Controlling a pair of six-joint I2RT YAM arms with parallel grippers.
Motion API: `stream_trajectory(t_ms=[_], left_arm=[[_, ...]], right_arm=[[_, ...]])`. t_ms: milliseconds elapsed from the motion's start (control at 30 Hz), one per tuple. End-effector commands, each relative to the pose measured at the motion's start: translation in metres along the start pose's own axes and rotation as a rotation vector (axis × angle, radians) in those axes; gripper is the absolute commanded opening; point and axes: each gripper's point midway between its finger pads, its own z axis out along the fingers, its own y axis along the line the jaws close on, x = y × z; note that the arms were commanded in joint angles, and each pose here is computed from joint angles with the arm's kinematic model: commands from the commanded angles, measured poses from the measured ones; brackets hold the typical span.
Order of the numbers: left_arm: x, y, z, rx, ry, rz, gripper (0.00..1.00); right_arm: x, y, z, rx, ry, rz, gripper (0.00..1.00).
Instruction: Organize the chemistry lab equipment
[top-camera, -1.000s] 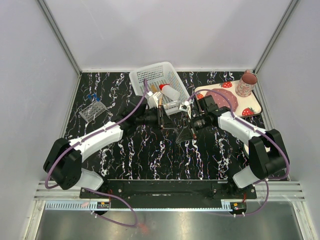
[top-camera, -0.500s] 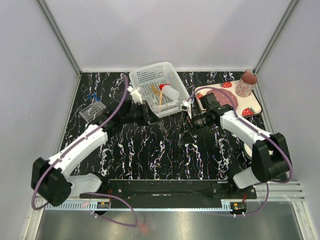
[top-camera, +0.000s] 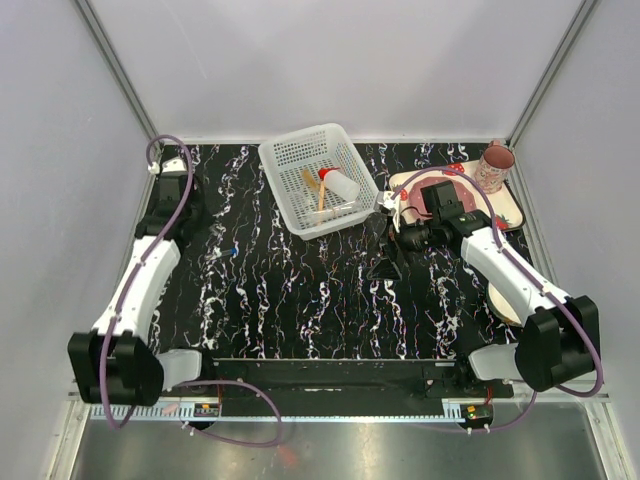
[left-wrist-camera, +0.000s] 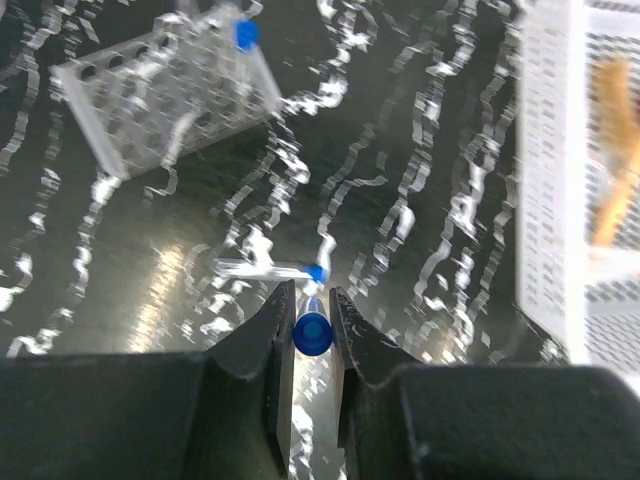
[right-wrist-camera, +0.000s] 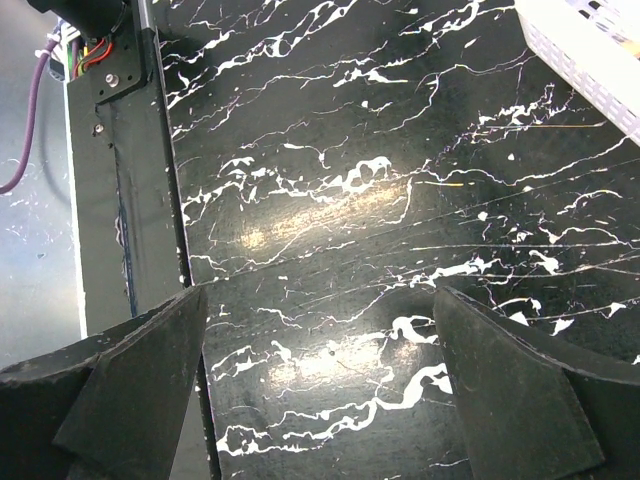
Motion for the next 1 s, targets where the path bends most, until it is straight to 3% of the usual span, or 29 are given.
stream_trajectory(t_ms=[0, 167, 500, 967], left_arm=[[-0.055, 0.031, 0.030, -0.152, -0.123, 0.048, 0.17], [-0.089, 0.054, 0.063, -0.225, -0.161, 0.026, 0.16], [-0.109, 0.073, 0.114, -0.264, -0.183, -0.037, 0.16], [-0.100, 0.085, 0.151, -0.302, -0.171, -0.077, 0.17]], right_arm=[[-0.012, 0.002, -0.007, 0.023, -0.019, -0.059, 1.00], [-0.011, 0.001, -0.007, 0.026, -0.014, -0.062, 1.00], [-0.004, -0.003, -0.002, 0.010, 0.007, -0.041, 1.00], [0.006, -0.009, 0.003, -0.001, 0.038, -0.009, 1.00]])
